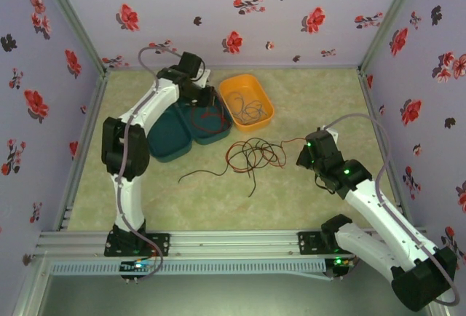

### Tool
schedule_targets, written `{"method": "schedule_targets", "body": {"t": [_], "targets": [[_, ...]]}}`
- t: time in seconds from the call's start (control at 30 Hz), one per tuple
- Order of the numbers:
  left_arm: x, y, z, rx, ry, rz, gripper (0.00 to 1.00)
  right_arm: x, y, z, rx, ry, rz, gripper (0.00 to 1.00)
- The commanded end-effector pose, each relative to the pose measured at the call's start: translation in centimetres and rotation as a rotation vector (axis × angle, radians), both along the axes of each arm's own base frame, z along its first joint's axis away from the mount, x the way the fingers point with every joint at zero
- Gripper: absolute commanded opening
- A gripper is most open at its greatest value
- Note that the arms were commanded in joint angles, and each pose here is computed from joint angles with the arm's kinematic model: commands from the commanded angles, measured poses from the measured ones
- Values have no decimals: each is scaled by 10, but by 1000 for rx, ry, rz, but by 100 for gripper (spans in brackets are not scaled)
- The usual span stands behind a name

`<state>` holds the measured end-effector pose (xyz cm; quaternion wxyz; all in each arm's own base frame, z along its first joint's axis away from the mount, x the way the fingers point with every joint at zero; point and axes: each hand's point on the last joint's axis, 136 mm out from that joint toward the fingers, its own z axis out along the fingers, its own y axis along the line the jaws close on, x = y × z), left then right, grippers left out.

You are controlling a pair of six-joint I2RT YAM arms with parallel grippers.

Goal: Untangle the cables

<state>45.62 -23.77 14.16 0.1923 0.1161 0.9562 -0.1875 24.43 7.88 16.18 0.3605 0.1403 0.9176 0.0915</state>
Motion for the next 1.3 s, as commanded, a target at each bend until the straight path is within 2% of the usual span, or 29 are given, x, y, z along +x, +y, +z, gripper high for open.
{"method": "schedule_targets", "body": {"t": [0.0,0.1,0.2,0.33,0.43,0.57,0.9,1.1,1.27], "targets": [[-8,0,-33,23,122,-38,0,6,3,14,9,-32,14,0],[1,3,-46,51,135,-29,0,7,4,15,2,-26,21,0],[11,13,-58,138,141,-16,0,9,7,15,4,-20,32,0],[26,27,-69,258,122,-5,14,10,10,16,13,-21,43,0],[31,29,-69,348,99,-32,28,8,9,17,9,-17,44,0],[32,26,-54,419,43,-50,44,7,8,20,-1,-14,50,0],[22,26,12,421,-112,5,77,2,7,34,-14,-21,72,4],[1,14,52,371,-200,-15,99,-2,6,49,-1,-53,86,0],[-29,-5,72,337,-241,-93,100,-4,12,70,9,-98,142,0]]}}
